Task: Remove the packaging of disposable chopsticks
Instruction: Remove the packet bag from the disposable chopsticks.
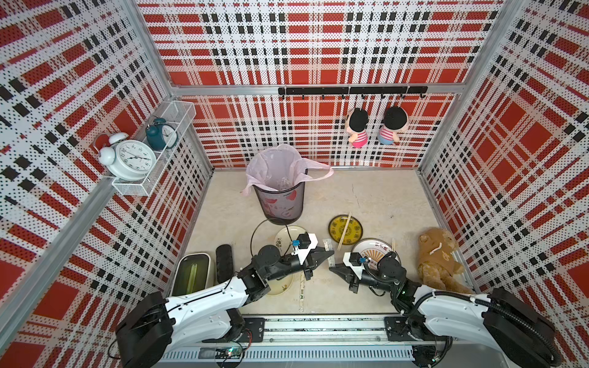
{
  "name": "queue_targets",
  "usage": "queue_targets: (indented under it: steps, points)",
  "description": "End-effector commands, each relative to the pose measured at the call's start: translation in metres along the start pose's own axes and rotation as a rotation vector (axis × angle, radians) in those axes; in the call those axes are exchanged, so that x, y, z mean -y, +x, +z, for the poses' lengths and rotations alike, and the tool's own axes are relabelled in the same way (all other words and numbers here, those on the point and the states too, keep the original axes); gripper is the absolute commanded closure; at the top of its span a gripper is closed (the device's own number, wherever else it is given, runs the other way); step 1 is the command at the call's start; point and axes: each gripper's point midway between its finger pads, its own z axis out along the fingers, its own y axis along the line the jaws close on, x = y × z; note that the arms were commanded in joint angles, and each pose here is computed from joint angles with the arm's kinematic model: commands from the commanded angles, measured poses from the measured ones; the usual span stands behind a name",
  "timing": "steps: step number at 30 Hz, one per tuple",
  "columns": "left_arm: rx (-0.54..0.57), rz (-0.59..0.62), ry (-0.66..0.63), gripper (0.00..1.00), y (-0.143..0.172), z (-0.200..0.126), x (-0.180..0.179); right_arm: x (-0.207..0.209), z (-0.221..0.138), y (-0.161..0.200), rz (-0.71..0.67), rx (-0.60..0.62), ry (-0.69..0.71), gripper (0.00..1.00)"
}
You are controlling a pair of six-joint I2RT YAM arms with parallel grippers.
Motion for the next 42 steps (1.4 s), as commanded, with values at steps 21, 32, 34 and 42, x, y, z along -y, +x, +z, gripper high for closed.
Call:
queue_targets:
  steps: [21,32,34,42]
  points:
    - [0.029,0.016,0.035,1.00,-0.010,-0.001,0.008,-0.002,0.005,-0.011,-0.037,0.035,-0.024,0.99]
    - [0.129,0.009,0.028,0.55,-0.026,-0.011,0.010,-0.005,0.004,-0.012,-0.040,0.043,-0.040,1.00]
    - [0.184,0.004,0.036,0.45,-0.034,-0.016,0.012,-0.005,0.003,-0.012,-0.042,0.045,-0.042,1.00]
    - [0.271,0.001,0.020,0.22,-0.051,-0.026,0.007,-0.010,0.000,-0.011,-0.046,0.051,-0.061,1.00]
